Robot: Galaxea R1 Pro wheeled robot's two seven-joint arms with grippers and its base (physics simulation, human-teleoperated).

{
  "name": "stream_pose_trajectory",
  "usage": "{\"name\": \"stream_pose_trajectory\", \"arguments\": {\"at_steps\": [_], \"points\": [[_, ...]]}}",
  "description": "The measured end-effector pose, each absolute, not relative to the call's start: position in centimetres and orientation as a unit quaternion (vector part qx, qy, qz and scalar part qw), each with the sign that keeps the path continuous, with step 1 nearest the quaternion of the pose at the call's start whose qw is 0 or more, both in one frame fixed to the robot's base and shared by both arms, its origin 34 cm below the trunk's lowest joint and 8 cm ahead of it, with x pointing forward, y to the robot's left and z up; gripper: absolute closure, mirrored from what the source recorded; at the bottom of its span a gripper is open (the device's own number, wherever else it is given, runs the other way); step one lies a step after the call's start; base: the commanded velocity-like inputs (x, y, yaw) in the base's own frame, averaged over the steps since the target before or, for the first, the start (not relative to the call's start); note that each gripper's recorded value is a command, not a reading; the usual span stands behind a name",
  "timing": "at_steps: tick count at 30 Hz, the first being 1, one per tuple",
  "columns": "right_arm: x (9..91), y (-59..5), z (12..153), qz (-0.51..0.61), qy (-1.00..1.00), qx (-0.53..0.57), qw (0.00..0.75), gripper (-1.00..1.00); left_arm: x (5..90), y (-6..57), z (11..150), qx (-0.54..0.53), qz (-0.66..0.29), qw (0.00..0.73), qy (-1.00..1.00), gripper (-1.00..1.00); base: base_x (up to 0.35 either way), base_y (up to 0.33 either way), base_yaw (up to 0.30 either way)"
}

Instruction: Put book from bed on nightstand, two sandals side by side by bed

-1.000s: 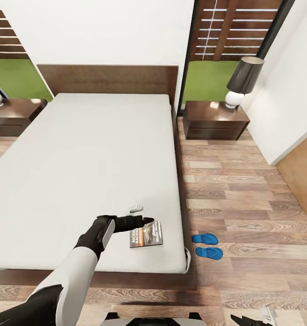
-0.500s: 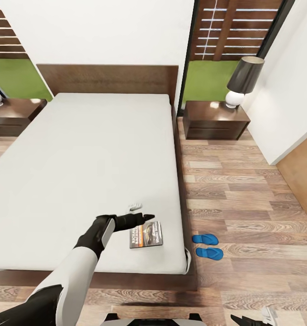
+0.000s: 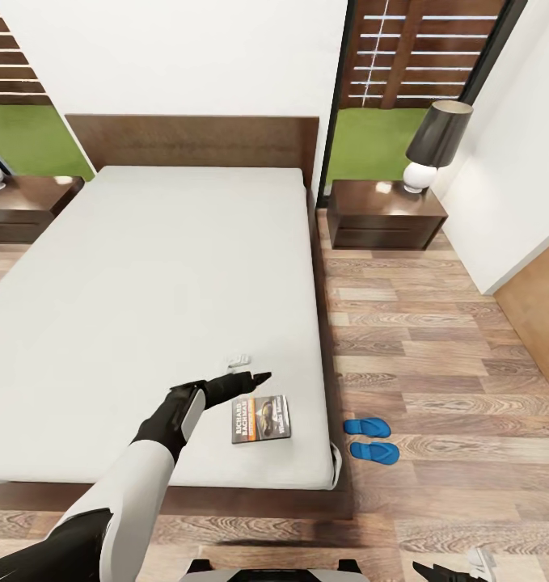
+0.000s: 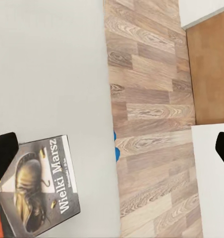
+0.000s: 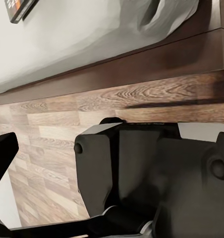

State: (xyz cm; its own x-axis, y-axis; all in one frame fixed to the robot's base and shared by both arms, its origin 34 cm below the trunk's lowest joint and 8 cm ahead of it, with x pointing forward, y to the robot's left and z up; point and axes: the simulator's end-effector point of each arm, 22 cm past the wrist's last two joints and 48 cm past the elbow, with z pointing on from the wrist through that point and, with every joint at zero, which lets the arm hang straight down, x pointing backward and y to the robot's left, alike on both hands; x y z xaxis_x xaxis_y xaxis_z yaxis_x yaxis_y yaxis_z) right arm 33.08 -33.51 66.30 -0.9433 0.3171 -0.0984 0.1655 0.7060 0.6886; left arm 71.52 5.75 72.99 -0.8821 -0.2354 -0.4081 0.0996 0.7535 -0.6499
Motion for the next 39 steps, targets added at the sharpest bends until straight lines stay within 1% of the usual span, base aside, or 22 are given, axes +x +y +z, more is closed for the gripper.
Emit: {"name": "stream_pose_trajectory", "arguments": {"at_steps": [8,24,30,39], "points": [[33.3,-33.5,65.9,0.360,0.918,0.131,0.105,-1.00,72.0,7.7,71.1,-0.049,-0.296,0.239,0.924,-1.00,0.000,0.000,0.000],[33.9,-33.5,64.7,0.360,0.918,0.131,0.106,-1.00,72.7,8.2,69.7,-0.052,-0.285,0.241,0.926,-1.00,0.000,0.000,0.000],[34.1,-33.5,64.2,0.360,0.918,0.131,0.106,-1.00,73.6,11.0,68.2,-0.069,-0.220,0.245,0.942,-1.00,0.000,0.000,0.000],[34.4,-33.5,63.3,0.360,0.918,0.131,0.106,-1.00,74.2,11.2,67.5,-0.076,-0.220,0.248,0.941,-1.00,0.000,0.000,0.000]]}}
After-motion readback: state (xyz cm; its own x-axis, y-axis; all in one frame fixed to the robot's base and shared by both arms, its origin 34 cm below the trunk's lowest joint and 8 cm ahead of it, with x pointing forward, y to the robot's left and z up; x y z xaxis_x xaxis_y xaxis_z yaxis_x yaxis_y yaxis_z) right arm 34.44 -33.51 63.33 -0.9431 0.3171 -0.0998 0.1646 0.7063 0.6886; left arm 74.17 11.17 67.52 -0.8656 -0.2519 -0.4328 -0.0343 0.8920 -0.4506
